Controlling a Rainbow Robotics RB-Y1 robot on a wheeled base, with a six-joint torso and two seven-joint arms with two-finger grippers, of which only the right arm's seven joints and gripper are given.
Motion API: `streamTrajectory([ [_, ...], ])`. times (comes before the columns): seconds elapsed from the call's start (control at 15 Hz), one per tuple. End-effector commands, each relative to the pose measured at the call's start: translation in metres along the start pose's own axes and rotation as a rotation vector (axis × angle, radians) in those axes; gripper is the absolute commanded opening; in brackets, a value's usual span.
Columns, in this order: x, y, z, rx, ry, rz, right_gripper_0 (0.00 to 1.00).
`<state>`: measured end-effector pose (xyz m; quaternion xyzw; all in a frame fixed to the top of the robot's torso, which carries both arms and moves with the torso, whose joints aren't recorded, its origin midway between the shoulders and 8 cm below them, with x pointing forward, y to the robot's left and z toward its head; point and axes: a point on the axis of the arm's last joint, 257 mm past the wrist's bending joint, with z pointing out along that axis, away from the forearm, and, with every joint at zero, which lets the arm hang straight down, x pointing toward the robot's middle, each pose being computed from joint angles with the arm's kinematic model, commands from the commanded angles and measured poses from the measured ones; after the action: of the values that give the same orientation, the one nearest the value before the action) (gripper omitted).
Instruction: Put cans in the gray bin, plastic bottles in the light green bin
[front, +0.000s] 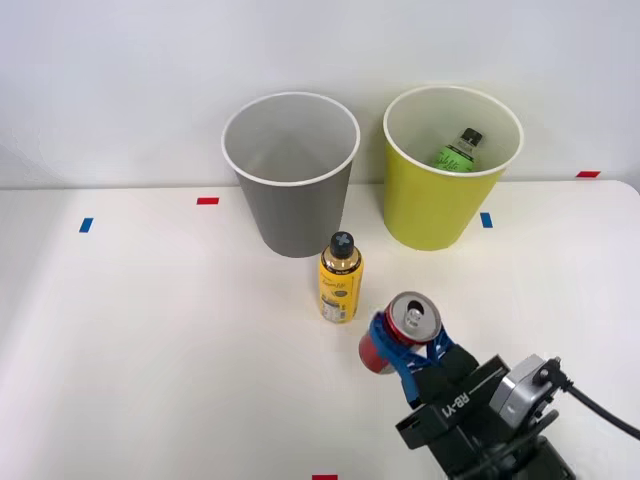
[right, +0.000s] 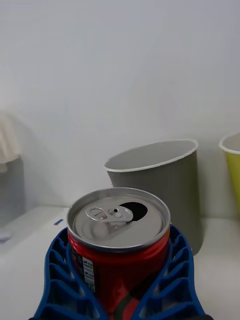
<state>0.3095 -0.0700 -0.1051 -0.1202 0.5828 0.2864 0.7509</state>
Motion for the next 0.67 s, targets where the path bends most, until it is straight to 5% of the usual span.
streamTrajectory([
  [0.07, -0.052, 0.011, 0.035, -0.035, -0.023, 0.042, 0.0],
  [0.67, -0.121, -0.001, 0.154, -0.099, -0.078, 0.102, 0.0],
])
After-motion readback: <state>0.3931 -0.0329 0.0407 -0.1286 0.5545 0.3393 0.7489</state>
